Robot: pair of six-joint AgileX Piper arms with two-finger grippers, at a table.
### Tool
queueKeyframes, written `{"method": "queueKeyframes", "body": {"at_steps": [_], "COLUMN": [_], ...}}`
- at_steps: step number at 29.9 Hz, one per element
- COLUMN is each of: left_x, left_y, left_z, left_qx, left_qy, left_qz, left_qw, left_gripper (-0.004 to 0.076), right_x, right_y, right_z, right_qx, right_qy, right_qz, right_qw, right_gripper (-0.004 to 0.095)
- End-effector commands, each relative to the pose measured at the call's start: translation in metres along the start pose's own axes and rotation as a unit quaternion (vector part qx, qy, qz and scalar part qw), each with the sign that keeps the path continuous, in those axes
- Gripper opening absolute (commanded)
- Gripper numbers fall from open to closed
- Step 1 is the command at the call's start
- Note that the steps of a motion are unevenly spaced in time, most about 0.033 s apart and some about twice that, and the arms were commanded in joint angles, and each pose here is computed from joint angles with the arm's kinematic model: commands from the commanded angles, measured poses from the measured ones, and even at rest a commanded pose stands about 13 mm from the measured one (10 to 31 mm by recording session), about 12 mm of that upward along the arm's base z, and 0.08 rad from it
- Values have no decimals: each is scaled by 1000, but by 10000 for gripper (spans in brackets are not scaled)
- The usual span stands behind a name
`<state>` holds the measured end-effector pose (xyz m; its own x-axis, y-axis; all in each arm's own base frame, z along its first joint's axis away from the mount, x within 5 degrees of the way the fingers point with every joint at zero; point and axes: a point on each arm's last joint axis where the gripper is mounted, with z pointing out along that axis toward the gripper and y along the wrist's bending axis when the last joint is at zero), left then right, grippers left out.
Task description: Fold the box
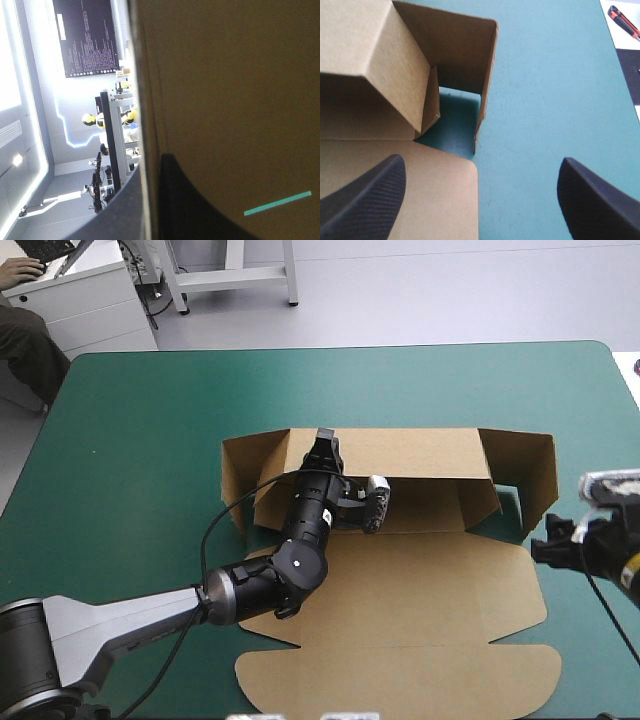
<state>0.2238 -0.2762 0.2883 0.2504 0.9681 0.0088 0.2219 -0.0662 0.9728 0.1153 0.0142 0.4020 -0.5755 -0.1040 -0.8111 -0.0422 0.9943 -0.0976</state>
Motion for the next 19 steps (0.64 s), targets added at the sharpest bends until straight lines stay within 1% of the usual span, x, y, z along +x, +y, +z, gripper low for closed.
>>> {"method": "queueKeyframes", "body": {"at_steps": [1, 6, 8, 10, 12, 16, 19], "left_x": [3, 3, 3, 3, 3, 3, 3], "left_y": [27, 27, 27, 27, 27, 27, 27], "left_z": [-10, -10, -10, -10, -10, -10, -10], "left_qx": [-62, -62, -62, -62, -62, -62, -62], "left_qy": [-8, -8, -8, -8, -8, -8, -8], "left_qz": [14, 14, 14, 14, 14, 14, 14], "left_qw": [998, 998, 998, 998, 998, 998, 998], "left_gripper": [-10, -10, -10, -10, -10, -10, -10], "right_x": [-43, -83, -96, -108, -117, -129, -135], "right_y": [4, 15, 17, 16, 10, -9, -23], "right_z": [5, 25, 33, 44, 55, 84, 107], "right_qx": [12, 19, 23, 18, -1, -35, -55], "right_qy": [-32, -4, 3, 15, 29, 50, 70], "right_qz": [-31, -70, -75, -76, -63, -5, 26], "right_qw": [999, 997, 997, 997, 998, 998, 996], "right_gripper": [769, 769, 769, 768, 768, 769, 768]}}
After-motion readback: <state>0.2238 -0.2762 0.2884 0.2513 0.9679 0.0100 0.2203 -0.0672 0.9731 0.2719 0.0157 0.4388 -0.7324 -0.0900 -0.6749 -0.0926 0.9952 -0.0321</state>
